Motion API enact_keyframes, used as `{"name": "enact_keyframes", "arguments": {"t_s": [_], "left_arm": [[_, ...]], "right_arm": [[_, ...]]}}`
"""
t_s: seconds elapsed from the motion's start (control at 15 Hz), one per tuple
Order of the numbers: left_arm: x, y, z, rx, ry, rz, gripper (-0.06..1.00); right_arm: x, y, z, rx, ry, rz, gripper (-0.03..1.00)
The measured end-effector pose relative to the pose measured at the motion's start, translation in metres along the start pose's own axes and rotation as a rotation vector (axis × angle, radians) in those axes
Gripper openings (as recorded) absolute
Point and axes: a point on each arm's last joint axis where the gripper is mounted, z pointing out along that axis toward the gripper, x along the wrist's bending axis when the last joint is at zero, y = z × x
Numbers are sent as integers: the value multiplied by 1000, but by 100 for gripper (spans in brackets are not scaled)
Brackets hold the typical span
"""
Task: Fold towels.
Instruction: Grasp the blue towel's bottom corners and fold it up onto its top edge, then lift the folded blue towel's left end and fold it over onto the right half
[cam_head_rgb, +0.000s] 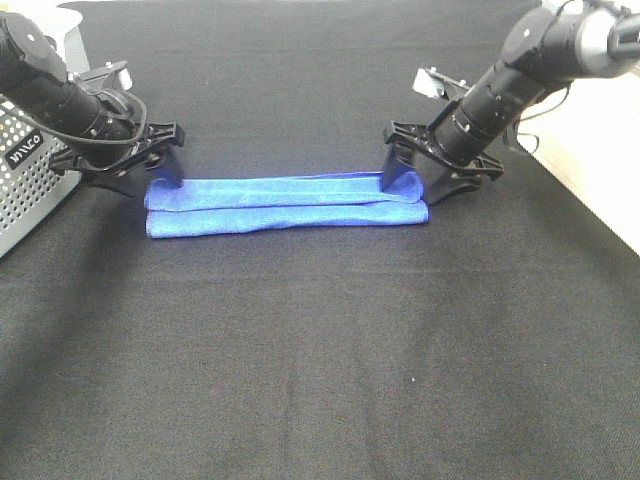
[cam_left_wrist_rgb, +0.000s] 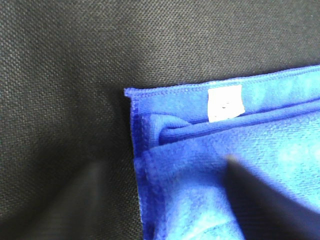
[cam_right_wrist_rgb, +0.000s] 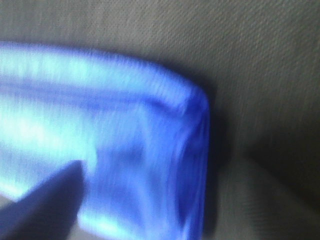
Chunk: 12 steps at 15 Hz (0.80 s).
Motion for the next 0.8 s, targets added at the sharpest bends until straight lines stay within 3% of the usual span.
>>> {"name": "enact_keyframes", "arguments": {"t_s": [0.4, 0.67, 0.8], "left_arm": [[1, -2, 0, 19, 2, -50, 76], [-2, -12, 21, 76, -40, -126, 76], [-8, -15, 26, 79, -45, -116, 69]], "right_arm": [[4, -1, -15, 22, -13, -33, 86], [4, -1, -15, 22, -13, -33, 86], [4, -1, -15, 21, -14, -33, 86]]}}
